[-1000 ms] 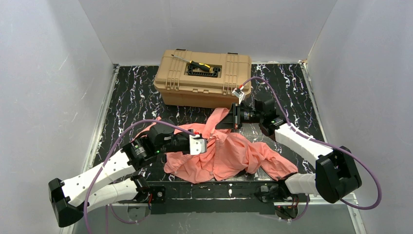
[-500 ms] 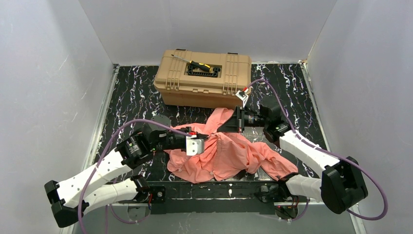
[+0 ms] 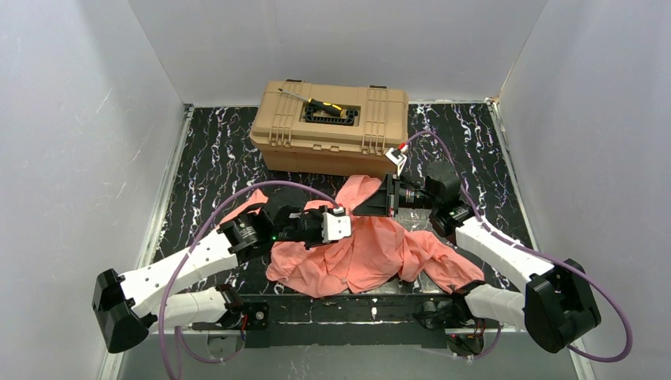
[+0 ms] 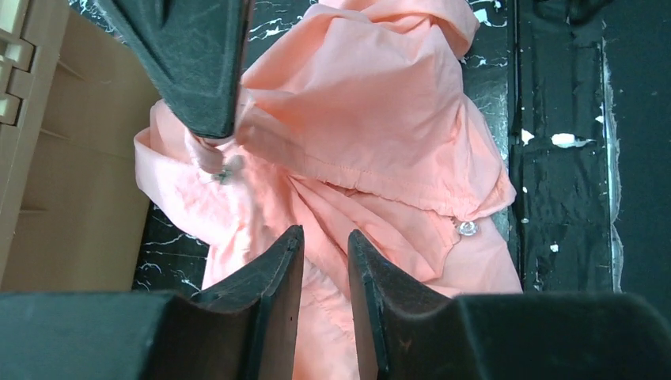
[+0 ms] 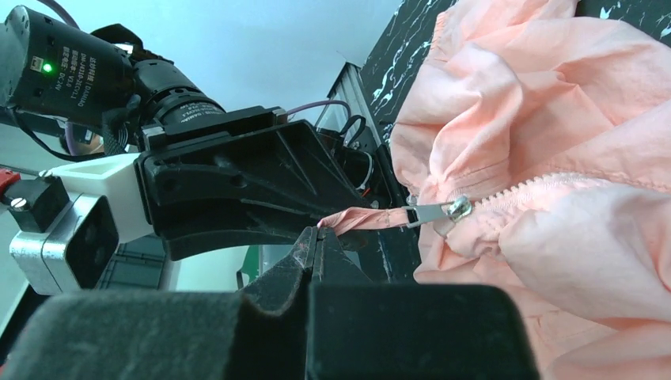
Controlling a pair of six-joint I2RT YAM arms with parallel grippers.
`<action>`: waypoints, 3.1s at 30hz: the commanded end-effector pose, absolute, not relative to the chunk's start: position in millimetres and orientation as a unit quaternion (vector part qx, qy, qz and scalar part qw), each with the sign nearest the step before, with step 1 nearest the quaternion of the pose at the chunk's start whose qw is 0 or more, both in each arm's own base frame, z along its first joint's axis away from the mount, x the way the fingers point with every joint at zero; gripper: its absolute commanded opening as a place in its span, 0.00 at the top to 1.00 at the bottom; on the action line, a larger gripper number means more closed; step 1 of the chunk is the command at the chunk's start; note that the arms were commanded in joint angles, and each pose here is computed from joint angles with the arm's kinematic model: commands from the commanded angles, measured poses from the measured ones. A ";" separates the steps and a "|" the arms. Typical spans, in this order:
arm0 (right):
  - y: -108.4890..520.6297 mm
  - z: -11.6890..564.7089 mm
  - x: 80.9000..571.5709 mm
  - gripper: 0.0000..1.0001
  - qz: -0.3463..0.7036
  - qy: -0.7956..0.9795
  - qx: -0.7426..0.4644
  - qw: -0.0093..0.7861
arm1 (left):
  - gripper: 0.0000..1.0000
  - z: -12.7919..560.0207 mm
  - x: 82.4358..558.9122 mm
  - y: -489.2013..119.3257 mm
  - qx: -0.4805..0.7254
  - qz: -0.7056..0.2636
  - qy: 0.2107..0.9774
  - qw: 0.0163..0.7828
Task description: Zip up the jacket
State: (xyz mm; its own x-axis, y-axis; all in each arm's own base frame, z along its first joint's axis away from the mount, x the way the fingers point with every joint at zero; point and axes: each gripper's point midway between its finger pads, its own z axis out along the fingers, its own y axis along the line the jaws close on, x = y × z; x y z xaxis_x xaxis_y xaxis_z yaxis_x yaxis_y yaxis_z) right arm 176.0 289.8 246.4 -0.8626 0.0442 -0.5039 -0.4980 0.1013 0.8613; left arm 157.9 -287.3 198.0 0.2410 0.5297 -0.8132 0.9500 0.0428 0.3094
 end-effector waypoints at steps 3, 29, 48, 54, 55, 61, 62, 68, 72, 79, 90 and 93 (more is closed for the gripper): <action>290.1 256.4 171.8 0.99 0.664 0.692 -0.170 0.227 | 0.62 199.0 166.4 -290.1 0.639 -0.225 0.580 0.452; 291.8 258.4 173.6 0.99 0.663 0.690 -0.176 0.231 | 0.80 167.0 195.5 -282.9 0.644 -0.113 0.596 0.466; 292.0 219.4 210.5 0.99 0.609 0.747 -0.132 0.229 | 1.00 219.5 146.9 -283.9 0.659 -0.219 0.518 0.500; 293.4 226.0 210.2 0.99 0.617 0.739 -0.136 0.233 | 1.00 222.7 136.2 -275.8 0.675 -0.223 0.499 0.495; 293.1 226.2 209.4 0.99 0.618 0.738 -0.136 0.233 | 1.00 223.4 135.7 -275.5 0.676 -0.223 0.496 0.497; 291.9 217.8 203.8 0.99 0.621 0.740 -0.138 0.219 | 1.00 241.5 136.4 -279.7 0.685 -0.218 0.464 0.518; 291.9 216.1 203.0 0.99 0.622 0.740 -0.137 0.217 | 1.00 246.6 138.3 -281.0 0.685 -0.213 0.457 0.525; 292.9 210.7 202.5 0.99 0.627 0.738 -0.133 0.210 | 1.00 280.5 139.8 -292.7 0.684 -0.218 0.421 0.554; 289.5 201.0 203.3 0.99 0.614 0.751 -0.123 0.209 | 1.00 301.7 136.2 -298.8 0.681 -0.233 0.403 0.565; 279.1 190.4 208.4 0.99 0.588 0.769 -0.112 0.223 | 1.00 325.6 119.1 -298.0 0.676 -0.271 0.382 0.568; 276.4 213.8 240.8 0.99 0.562 0.772 -0.115 0.275 | 1.00 391.4 106.6 -290.8 0.660 -0.284 0.339 0.608; 272.6 253.2 273.1 0.99 0.543 0.763 -0.125 0.327 | 1.00 446.3 120.5 -290.5 0.638 -0.230 0.289 0.676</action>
State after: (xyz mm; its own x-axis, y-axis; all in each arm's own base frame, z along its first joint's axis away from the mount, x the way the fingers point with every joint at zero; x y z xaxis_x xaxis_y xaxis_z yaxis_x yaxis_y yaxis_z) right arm 222.8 277.0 195.9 -0.8802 0.0892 -0.4661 -0.4163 0.3263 0.8487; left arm 120.7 -293.2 363.0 0.5837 0.1943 -0.7884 0.8072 -0.0346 0.5892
